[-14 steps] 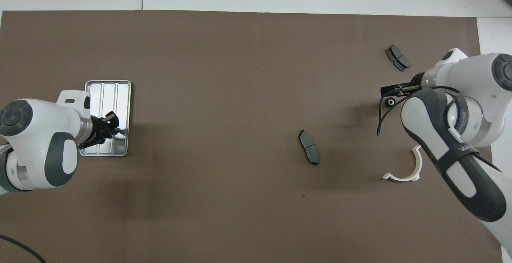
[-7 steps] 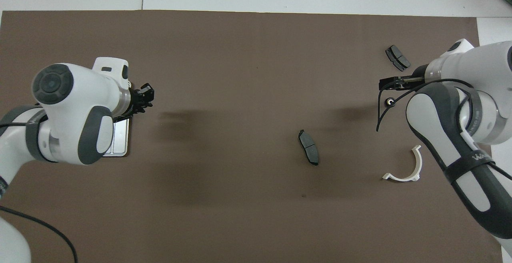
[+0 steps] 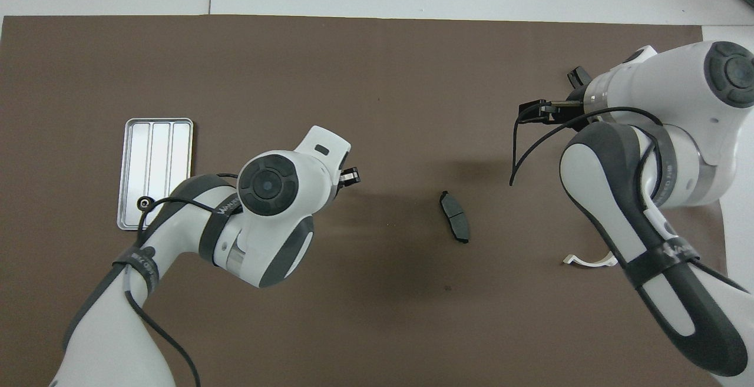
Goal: Place bearing gear from tray to pile
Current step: 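Carry a second bearing to mid-table with the left gripper and release it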
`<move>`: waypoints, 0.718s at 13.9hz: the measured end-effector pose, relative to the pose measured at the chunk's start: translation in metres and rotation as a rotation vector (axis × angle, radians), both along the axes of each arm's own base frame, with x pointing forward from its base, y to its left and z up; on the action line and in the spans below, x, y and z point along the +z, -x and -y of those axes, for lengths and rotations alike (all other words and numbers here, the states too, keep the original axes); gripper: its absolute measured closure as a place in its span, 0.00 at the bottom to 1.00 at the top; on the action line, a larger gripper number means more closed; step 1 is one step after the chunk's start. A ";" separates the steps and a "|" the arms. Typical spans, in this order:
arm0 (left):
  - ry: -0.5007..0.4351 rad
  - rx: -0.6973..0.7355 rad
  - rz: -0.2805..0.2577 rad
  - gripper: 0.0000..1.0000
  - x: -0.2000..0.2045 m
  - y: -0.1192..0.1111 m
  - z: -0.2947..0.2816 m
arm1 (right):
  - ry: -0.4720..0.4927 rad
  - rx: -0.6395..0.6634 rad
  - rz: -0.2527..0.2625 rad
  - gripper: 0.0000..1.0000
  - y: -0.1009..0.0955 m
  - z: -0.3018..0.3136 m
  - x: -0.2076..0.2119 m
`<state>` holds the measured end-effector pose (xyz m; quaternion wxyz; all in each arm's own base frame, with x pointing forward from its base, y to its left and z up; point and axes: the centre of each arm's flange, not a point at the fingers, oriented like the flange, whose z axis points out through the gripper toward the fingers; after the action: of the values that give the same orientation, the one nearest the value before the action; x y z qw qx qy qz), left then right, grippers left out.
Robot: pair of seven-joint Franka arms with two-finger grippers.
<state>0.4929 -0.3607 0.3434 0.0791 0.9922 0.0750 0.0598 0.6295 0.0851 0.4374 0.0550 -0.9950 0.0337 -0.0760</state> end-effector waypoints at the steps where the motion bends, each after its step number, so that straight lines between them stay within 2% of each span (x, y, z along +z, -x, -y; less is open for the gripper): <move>1: 0.000 -0.044 0.005 0.76 -0.012 0.008 0.015 | 0.018 -0.007 0.002 0.00 0.000 -0.015 0.000; 3: -0.009 -0.100 0.006 0.75 -0.027 0.010 0.020 | 0.027 -0.026 0.004 0.00 -0.001 -0.035 -0.005; 4: -0.013 -0.114 0.009 0.71 -0.028 0.008 0.018 | 0.023 -0.030 0.007 0.00 -0.004 -0.041 -0.010; 5: -0.013 -0.117 0.015 0.62 -0.026 0.004 0.016 | 0.021 -0.031 0.006 0.00 -0.006 -0.045 -0.016; 8: -0.002 -0.092 0.043 0.24 -0.011 -0.012 0.003 | 0.010 -0.022 -0.007 0.00 -0.004 -0.066 -0.025; 10: 0.003 -0.021 0.058 0.01 0.006 -0.039 -0.035 | -0.004 -0.017 -0.014 0.00 0.004 -0.096 -0.025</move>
<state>0.5315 -0.3256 0.3494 0.0834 0.9907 0.0625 0.0877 0.6251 0.1809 0.4124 0.0559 -0.9951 0.0428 -0.0696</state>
